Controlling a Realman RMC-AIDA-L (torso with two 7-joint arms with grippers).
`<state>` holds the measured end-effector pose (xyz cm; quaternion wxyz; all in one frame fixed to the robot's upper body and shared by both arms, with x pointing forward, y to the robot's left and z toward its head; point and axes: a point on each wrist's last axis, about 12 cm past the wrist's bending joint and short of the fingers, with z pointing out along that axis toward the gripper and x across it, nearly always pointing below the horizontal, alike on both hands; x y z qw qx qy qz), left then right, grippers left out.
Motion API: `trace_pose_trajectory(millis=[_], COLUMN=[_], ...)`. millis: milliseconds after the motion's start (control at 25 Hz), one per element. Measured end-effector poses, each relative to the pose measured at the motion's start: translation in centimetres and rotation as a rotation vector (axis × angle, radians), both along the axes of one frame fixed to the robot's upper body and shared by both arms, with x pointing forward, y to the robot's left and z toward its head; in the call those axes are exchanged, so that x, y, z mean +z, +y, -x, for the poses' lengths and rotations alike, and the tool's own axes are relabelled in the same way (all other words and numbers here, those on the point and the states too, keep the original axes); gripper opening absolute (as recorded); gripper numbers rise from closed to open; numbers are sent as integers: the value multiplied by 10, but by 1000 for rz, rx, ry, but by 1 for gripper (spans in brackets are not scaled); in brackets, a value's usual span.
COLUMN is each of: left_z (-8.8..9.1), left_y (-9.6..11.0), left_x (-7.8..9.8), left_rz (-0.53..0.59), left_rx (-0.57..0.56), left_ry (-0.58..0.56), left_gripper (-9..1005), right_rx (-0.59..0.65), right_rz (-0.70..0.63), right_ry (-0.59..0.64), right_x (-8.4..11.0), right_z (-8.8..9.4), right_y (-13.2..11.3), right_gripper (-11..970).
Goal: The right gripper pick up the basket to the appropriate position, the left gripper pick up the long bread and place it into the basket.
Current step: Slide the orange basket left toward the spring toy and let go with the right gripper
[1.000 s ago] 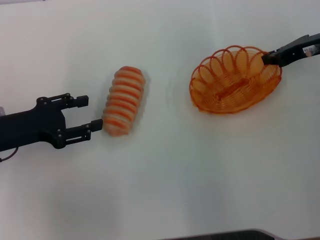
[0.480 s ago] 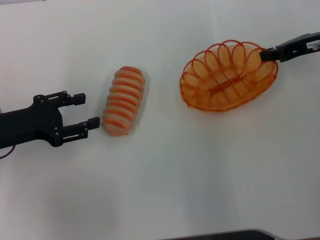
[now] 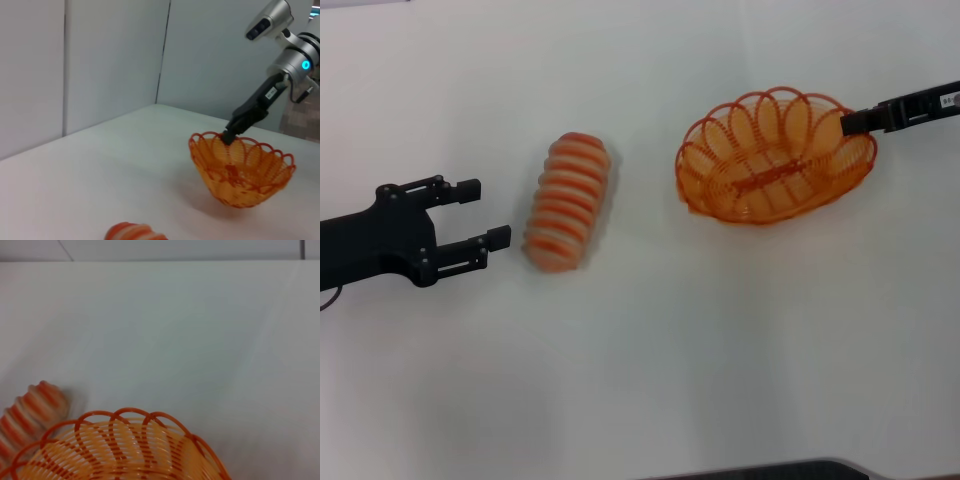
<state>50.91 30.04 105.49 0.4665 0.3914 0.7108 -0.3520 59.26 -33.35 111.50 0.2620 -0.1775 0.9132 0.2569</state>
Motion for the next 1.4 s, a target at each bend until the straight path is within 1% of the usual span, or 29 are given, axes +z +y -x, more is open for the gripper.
trace_pose_trajectory(millis=[400, 640, 1040, 1400], left_z=[-3, -3, -2, -1], left_y=[1, 0, 0, 0], left_x=[4, 6, 6, 6], left_rz=[-14, -15, 4, 1], left_rx=[5, 3, 23, 20], left_ry=[-31, -39, -61, -70], left_gripper=[716, 716, 715, 715], right_rx=[-55, -94, -149, -161], right_rz=[-122, -134, -148, -175], right_ry=[105, 123, 133, 161], right_x=[-11, -14, -23, -32], right_z=[2, 1, -4, -1], right_y=[6, 9, 24, 38], right_gripper=[67, 68, 68, 67])
